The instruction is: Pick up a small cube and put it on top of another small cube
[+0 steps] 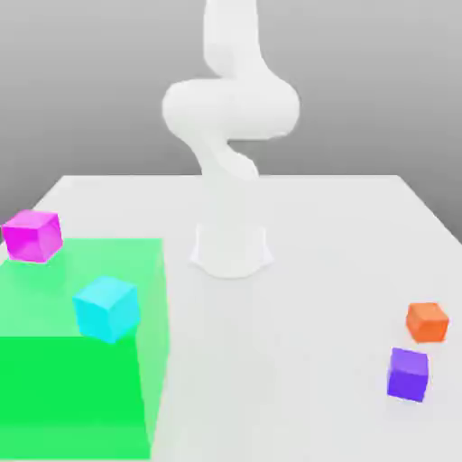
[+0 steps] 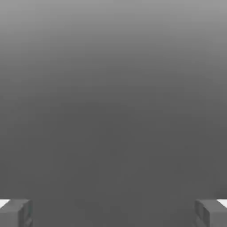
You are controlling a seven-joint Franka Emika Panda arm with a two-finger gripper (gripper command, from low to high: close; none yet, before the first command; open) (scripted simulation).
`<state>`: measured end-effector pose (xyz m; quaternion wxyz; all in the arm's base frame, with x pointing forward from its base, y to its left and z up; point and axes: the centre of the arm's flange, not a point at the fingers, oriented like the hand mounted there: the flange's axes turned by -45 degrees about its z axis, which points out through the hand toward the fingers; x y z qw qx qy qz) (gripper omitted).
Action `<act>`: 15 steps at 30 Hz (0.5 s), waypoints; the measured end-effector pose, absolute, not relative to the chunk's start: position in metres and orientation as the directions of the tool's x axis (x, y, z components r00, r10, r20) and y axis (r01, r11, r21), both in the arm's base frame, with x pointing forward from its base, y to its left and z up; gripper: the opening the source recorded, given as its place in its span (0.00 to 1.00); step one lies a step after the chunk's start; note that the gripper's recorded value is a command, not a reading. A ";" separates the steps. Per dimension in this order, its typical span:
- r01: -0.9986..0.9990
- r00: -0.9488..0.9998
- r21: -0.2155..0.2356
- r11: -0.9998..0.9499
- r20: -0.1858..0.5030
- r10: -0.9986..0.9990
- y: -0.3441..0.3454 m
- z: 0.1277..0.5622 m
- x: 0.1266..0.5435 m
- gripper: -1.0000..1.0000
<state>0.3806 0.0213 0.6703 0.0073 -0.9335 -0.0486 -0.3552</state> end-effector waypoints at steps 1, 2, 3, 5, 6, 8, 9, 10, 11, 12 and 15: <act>0.143 0.758 0.033 -0.989 0.639 0.130 0.032 0.652 0.394 0.50; 0.187 0.769 0.043 -0.981 0.615 0.174 0.042 0.634 0.405 0.50; 0.232 0.777 0.052 -0.971 0.590 0.217 0.053 0.616 0.415 0.50; 0.319 0.785 0.067 -0.946 0.540 0.303 0.076 0.579 0.431 0.50; 0.361 0.785 0.072 -0.930 0.514 0.345 0.088 0.560 0.438 0.50; 0.445 0.776 0.082 -0.892 0.462 0.430 0.112 0.521 0.447 0.50; 0.486 0.767 0.085 -0.870 0.435 0.471 0.124 0.502 0.450 0.50; 0.526 0.756 0.087 -0.846 0.408 0.512 0.136 0.482 0.452 0.50; 0.566 0.742 0.088 -0.820 0.380 0.552 0.148 0.462 0.453 0.50; 0.604 0.725 0.088 -0.792 0.352 0.591 0.160 0.442 0.453 0.50; 0.710 0.660 0.082 -0.700 0.268 0.701 0.193 0.382 0.445 0.50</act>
